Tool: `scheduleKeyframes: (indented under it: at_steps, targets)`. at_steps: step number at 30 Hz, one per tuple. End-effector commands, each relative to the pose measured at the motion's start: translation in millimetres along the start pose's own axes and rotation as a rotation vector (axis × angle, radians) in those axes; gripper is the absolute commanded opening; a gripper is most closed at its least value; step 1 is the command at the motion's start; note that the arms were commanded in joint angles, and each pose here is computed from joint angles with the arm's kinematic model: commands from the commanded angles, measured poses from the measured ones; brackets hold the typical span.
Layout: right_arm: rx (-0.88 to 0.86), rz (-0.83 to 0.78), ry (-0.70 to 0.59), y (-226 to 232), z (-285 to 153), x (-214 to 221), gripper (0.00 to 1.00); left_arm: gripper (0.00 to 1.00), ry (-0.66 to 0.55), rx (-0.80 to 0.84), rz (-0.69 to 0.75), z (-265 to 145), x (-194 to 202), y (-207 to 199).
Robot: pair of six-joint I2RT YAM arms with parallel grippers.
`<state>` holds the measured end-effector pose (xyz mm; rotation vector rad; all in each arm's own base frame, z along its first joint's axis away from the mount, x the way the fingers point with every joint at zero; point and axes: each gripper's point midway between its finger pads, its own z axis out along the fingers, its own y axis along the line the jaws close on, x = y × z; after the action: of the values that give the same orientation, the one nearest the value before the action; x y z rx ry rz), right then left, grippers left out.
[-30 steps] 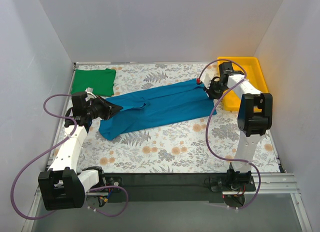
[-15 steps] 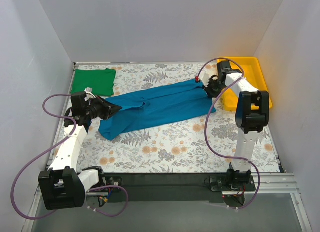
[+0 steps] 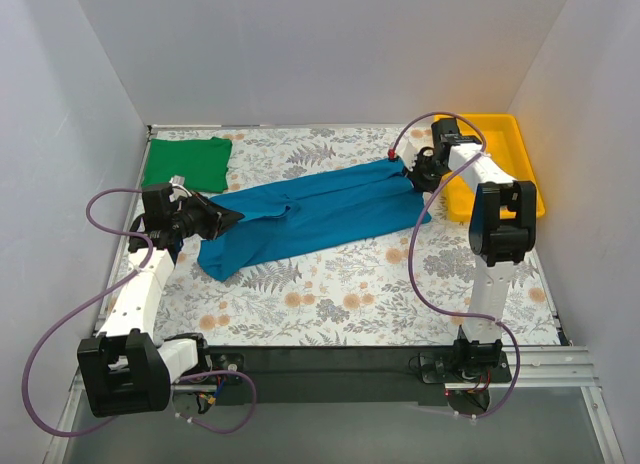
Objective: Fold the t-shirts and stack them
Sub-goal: Fold the tshirt
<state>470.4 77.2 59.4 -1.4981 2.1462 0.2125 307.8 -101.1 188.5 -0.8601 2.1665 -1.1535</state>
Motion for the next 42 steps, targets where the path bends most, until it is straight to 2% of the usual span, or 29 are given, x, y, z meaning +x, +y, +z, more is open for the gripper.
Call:
scheduleKeyframes:
  at_steps: [1, 5, 8, 9, 13, 19, 23, 27, 30, 34, 42]
  targets:
    - [0.019, 0.003, -0.010, -8.9, 0.5, -7.2, 0.06, 0.00, -0.014, 0.045, 0.043, -4.5, -7.2, -16.4]
    - [0.019, 0.011, 0.000, -9.3, 3.1, -5.3, 0.11, 0.00, -0.011, 0.047, 0.042, -4.2, -7.4, -16.5]
    - [0.029, 0.023, 0.004, -11.6, 1.4, -5.2, 0.22, 0.00, -0.010, 0.046, 0.041, -3.6, -7.7, -16.0]
    - [0.034, 0.026, 0.007, -12.3, 1.2, -5.4, 0.33, 0.00, -0.010, 0.048, 0.042, -3.6, -7.6, -16.4]
    - [0.063, 0.049, -0.020, -18.2, -10.8, -16.2, 0.48, 0.00, -0.006, 0.048, 0.042, -2.1, -7.9, -16.3]
    - [0.056, 0.082, -0.133, -8.1, -36.9, -46.3, 0.50, 0.00, 0.001, 0.051, 0.042, -0.5, -7.7, -15.9]
    - [-0.011, 0.114, -0.254, 24.8, -61.7, -71.3, 0.50, 0.00, 0.004, 0.050, 0.043, 1.2, -8.4, -15.1]
    - [-0.156, 0.169, -0.356, 78.3, -66.6, -79.3, 0.50, 0.00, 0.008, 0.049, 0.045, 2.5, -9.1, -15.2]
    - [-0.187, 0.197, -0.418, 97.2, -74.8, -85.6, 0.50, 0.00, 0.013, 0.049, 0.050, 4.0, -10.0, -15.4]
    - [-0.205, 0.229, -0.425, 124.7, -69.8, -73.2, 0.51, 0.00, 0.024, 0.045, 0.053, 6.4, -10.4, -14.1]
    - [-0.171, 0.194, -0.465, 136.6, -77.6, -69.8, 0.51, 0.00, 0.051, 0.044, 0.075, 14.5, -15.8, -15.4]
